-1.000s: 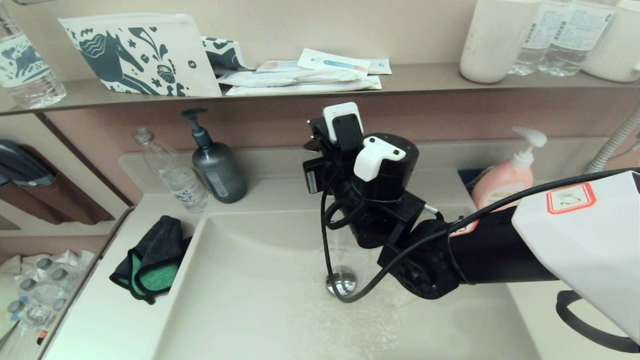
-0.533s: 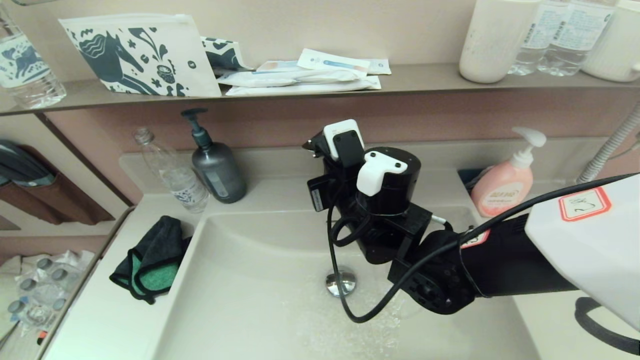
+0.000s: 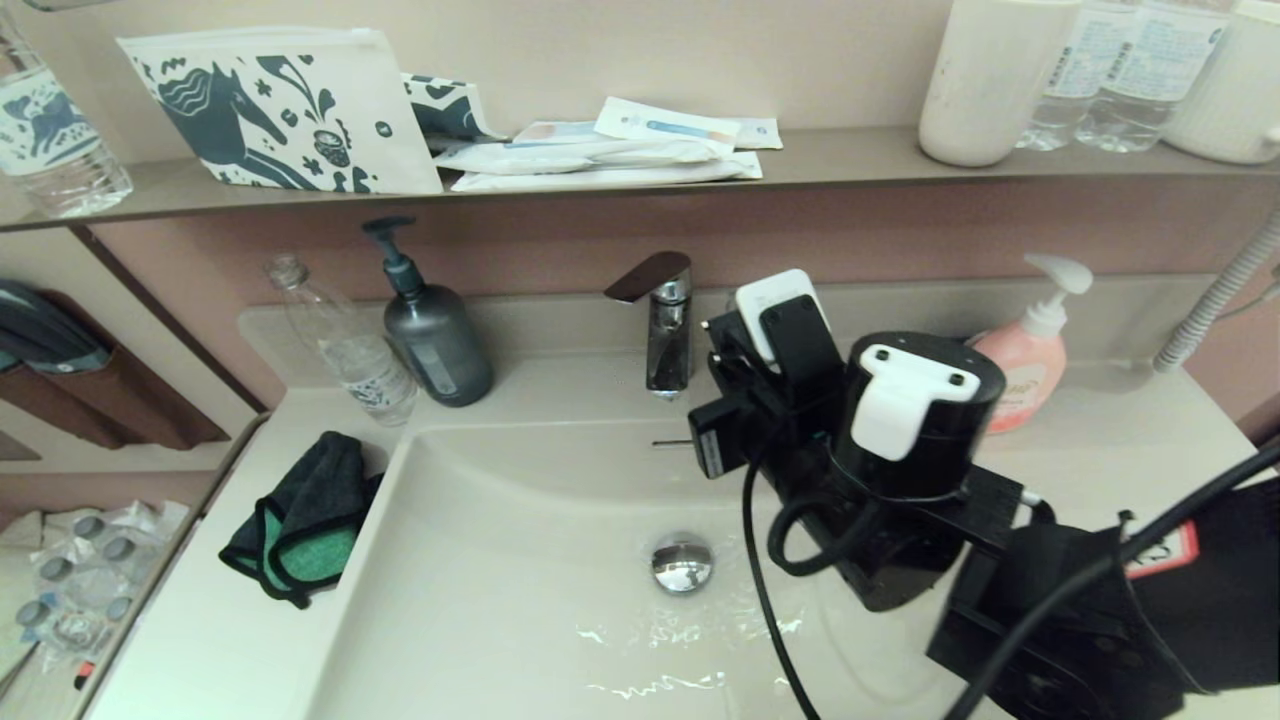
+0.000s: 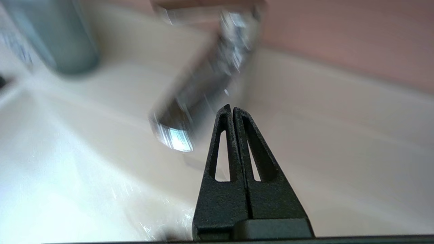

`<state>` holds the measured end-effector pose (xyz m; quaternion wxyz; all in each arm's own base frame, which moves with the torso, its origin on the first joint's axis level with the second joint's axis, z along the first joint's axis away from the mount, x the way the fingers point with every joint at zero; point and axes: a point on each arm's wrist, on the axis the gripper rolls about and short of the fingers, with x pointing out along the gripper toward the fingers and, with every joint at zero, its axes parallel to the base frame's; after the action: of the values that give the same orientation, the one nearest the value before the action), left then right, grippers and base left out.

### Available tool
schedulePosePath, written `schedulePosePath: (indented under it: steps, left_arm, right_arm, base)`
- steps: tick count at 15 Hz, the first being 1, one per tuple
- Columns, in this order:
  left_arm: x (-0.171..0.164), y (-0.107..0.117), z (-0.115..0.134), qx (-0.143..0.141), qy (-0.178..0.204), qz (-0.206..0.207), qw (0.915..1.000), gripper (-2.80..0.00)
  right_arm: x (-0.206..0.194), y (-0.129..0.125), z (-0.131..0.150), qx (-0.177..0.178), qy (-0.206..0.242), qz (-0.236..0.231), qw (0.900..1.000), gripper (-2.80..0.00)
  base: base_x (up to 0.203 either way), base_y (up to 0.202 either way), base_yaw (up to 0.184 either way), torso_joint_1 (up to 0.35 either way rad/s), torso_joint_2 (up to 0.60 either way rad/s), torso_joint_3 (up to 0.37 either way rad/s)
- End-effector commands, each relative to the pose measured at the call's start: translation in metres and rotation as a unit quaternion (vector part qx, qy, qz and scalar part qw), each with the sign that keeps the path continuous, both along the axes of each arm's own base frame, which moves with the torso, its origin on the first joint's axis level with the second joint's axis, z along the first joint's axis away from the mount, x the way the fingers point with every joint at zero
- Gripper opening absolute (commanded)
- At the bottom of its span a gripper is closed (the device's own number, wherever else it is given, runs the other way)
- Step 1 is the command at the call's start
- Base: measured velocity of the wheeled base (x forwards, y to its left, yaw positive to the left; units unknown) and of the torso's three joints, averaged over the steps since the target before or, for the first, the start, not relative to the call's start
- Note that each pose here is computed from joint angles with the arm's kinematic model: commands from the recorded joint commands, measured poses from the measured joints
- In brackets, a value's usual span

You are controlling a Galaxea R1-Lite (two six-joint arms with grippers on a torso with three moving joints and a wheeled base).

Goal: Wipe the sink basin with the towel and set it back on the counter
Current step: Pick up the cloth

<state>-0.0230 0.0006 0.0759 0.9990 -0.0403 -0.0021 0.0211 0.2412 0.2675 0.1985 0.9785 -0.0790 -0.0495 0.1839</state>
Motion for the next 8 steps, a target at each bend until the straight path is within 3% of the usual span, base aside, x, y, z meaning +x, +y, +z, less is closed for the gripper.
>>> schedulePosePath:
  steps: [1,6,8]
  left_arm:
    - [0.0,0.0,0.0,0.0,0.0,0.0,1.0,-2.8]
    - [0.0,0.0,0.0,0.0,0.001,0.0,1.0,-2.8]
    - [0.0,0.0,0.0,0.0,0.0,0.0,1.0,-2.8]
  right_arm:
    - [-0.022,-0.029,0.009,0.007,-0.007,-0.005,1.0,-2.8]
    - [-0.062,-0.124,0.021,0.029,-0.029,-0.076,0.996,-2.8]
    - [-0.074,-0.167,0.012,0.023,-0.026,-0.137,0.99,-2.8]
  base:
    - [0.0,0.0,0.0,0.0,0.0,0.0]
    - [0.0,0.0,0.0,0.0,0.0,0.0]
    - [0.0,0.0,0.0,0.0,0.0,0.0]
